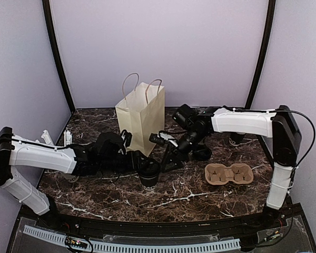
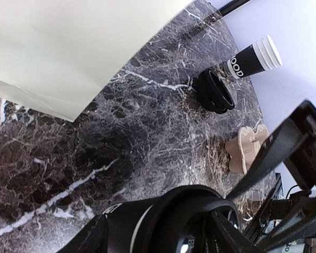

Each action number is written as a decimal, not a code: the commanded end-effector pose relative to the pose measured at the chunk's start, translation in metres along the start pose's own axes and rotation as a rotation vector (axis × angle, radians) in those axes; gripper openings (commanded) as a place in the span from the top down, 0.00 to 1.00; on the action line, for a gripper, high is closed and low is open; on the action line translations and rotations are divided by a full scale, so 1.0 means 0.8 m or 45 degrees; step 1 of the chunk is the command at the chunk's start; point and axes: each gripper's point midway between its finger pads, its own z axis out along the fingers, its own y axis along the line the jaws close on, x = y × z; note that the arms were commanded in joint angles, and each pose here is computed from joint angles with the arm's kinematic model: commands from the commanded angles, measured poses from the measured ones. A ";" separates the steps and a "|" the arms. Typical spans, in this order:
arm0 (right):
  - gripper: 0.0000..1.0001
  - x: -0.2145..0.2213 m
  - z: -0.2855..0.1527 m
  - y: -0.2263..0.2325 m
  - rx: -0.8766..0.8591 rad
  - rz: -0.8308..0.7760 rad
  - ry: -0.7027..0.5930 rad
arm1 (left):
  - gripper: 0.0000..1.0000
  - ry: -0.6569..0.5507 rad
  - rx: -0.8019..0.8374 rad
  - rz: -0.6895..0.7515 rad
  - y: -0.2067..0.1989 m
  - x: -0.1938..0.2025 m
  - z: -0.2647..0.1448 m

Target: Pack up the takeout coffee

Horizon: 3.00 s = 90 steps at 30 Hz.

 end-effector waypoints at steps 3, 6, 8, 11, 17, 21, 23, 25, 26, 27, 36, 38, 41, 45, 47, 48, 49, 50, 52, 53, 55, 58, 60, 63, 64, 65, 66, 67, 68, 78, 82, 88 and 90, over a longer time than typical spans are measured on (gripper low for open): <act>0.44 0.009 -0.004 0.050 -0.137 0.013 0.009 | 0.34 0.021 0.065 0.071 -0.009 -0.017 0.021; 0.44 0.018 -0.004 0.057 -0.150 0.016 0.032 | 0.35 0.035 0.082 0.103 -0.014 -0.020 0.027; 0.44 0.024 -0.005 0.060 -0.146 0.018 0.039 | 0.35 0.037 0.094 0.121 -0.018 -0.021 0.029; 0.44 0.027 -0.006 0.058 -0.123 0.011 0.041 | 0.36 0.021 0.113 0.140 -0.024 -0.025 0.024; 0.45 0.021 -0.011 0.047 -0.044 0.021 0.032 | 0.38 -0.037 0.213 0.197 -0.044 -0.035 -0.003; 0.46 0.013 -0.013 0.036 0.021 0.026 0.018 | 0.41 -0.074 0.271 0.275 -0.051 -0.035 -0.020; 0.46 0.011 -0.013 0.029 0.042 0.035 0.018 | 0.41 -0.070 0.262 0.297 -0.047 -0.032 -0.022; 0.47 0.011 -0.013 0.025 0.056 0.047 0.020 | 0.39 -0.073 0.250 0.303 -0.044 -0.032 -0.023; 0.47 0.011 -0.013 0.022 0.061 0.052 0.020 | 0.38 -0.081 0.248 0.307 -0.044 -0.034 -0.025; 0.47 0.011 -0.012 0.020 0.068 0.058 0.020 | 0.36 -0.093 0.240 0.307 -0.044 -0.036 -0.026; 0.50 0.003 0.000 0.015 0.008 0.190 -0.017 | 0.35 -0.134 0.033 0.171 -0.005 -0.044 -0.057; 0.50 -0.002 0.004 0.017 -0.040 0.221 -0.026 | 0.39 -0.129 0.020 0.090 0.008 -0.034 -0.062; 0.50 -0.005 0.011 0.015 -0.075 0.245 -0.019 | 0.44 -0.131 0.075 0.002 0.016 -0.021 -0.069; 0.52 -0.008 0.017 0.015 -0.125 0.277 -0.018 | 0.52 -0.082 0.167 -0.064 0.016 -0.007 -0.068; 0.54 -0.008 0.019 0.014 -0.139 0.293 -0.019 | 0.53 -0.068 0.187 -0.066 0.015 -0.005 -0.066; 0.55 -0.009 0.019 0.014 -0.143 0.298 -0.020 | 0.54 -0.063 0.195 -0.067 0.015 -0.004 -0.065; 0.55 -0.009 0.020 0.014 -0.142 0.302 -0.021 | 0.54 -0.060 0.200 -0.067 0.014 -0.004 -0.064; 0.56 -0.010 0.020 0.012 -0.137 0.306 -0.022 | 0.54 -0.054 0.203 -0.071 0.015 -0.005 -0.062; 0.58 -0.010 0.021 0.009 -0.124 0.312 -0.022 | 0.54 -0.049 0.211 -0.075 0.015 -0.006 -0.059; 0.59 -0.009 0.022 0.007 -0.113 0.318 -0.017 | 0.54 -0.052 0.217 -0.077 0.014 -0.007 -0.058; 0.60 -0.009 0.023 0.002 -0.096 0.325 -0.014 | 0.54 -0.049 0.231 -0.080 0.013 -0.008 -0.056; 0.61 -0.010 0.023 -0.002 -0.094 0.344 -0.019 | 0.55 -0.038 0.255 -0.078 0.007 -0.009 -0.052; 0.61 -0.012 0.022 -0.005 -0.098 0.356 -0.025 | 0.55 -0.028 0.271 -0.078 0.004 -0.009 -0.049; 0.63 -0.011 0.025 -0.011 -0.091 0.377 -0.023 | 0.57 -0.018 0.287 -0.080 0.001 -0.008 -0.044; 0.63 -0.010 0.027 -0.015 -0.085 0.385 -0.019 | 0.57 -0.014 0.285 -0.082 0.001 -0.008 -0.041; 0.63 -0.008 0.030 -0.018 -0.080 0.397 -0.014 | 0.58 -0.010 0.285 -0.083 0.002 -0.007 -0.039; 0.63 -0.006 0.032 -0.021 -0.078 0.407 -0.007 | 0.58 0.000 0.274 -0.087 0.005 -0.004 -0.036; 0.63 -0.003 0.035 -0.024 -0.072 0.419 0.002 | 0.59 0.008 0.268 -0.089 0.007 -0.002 -0.034; 0.63 0.001 0.039 -0.028 -0.061 0.432 0.015 | 0.60 0.029 0.244 -0.098 0.013 0.003 -0.029; 0.69 0.115 0.075 -0.103 0.338 0.643 0.310 | 0.75 0.272 -0.036 -0.319 0.101 0.089 -0.013; 0.71 0.133 0.081 -0.111 0.390 0.636 0.379 | 0.76 0.288 -0.077 -0.349 0.122 0.106 -0.018; 0.67 0.028 0.038 -0.049 0.154 0.364 0.147 | 0.73 0.169 0.111 -0.183 0.063 0.057 -0.023; 0.64 -0.002 0.013 -0.029 0.138 0.241 0.081 | 0.66 0.107 0.186 -0.092 0.034 0.031 -0.030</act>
